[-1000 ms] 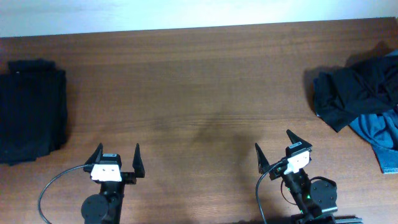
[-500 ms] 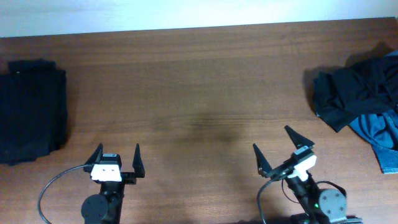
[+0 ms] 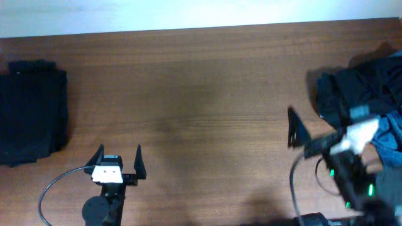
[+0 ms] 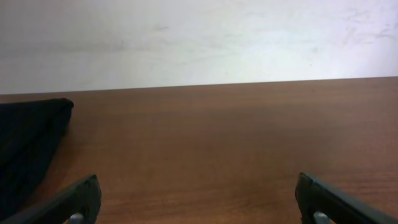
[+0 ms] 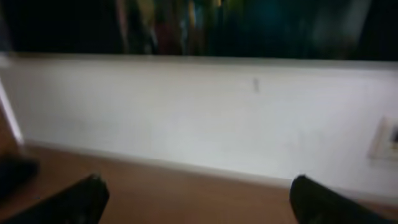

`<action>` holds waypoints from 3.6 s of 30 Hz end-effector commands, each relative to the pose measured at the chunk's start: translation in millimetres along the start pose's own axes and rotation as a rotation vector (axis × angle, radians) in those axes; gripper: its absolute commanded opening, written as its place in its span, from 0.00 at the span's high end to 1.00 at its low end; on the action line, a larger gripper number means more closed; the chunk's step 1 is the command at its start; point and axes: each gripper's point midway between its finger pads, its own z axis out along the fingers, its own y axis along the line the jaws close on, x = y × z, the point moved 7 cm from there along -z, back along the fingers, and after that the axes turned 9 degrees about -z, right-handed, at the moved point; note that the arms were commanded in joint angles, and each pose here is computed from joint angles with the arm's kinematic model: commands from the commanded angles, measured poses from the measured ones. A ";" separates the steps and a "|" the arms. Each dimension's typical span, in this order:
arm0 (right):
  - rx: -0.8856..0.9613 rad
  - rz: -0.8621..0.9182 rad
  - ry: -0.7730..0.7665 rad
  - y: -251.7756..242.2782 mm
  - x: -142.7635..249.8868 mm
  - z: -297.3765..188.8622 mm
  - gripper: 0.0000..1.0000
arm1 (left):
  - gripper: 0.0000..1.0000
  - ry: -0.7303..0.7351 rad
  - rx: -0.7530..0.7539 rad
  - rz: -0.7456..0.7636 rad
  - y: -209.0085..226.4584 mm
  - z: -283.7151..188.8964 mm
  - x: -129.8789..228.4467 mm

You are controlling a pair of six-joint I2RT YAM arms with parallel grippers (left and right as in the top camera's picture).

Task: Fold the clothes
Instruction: 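Reach the right gripper to the black shirt on the jeans pile, then grasp the black shirt with the right gripper, drag it to table center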

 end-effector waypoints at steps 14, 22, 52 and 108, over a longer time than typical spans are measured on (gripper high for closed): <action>0.328 0.150 0.472 -155.7 -26.8 108.6 0.01 | 0.01 0.008 0.002 0.004 0.3 0.1 1.5; 0.599 0.344 0.614 -242.5 36.8 94.7 0.01 | 0.01 0.008 0.002 0.004 0.3 0.1 1.5; 0.682 0.702 1.021 -311.8 241.0 114.4 0.96 | 0.01 0.008 0.002 0.004 0.3 0.1 1.5; 0.442 0.735 0.901 -287.4 153.4 154.1 0.96 | 0.01 0.008 0.002 0.004 0.3 0.1 1.6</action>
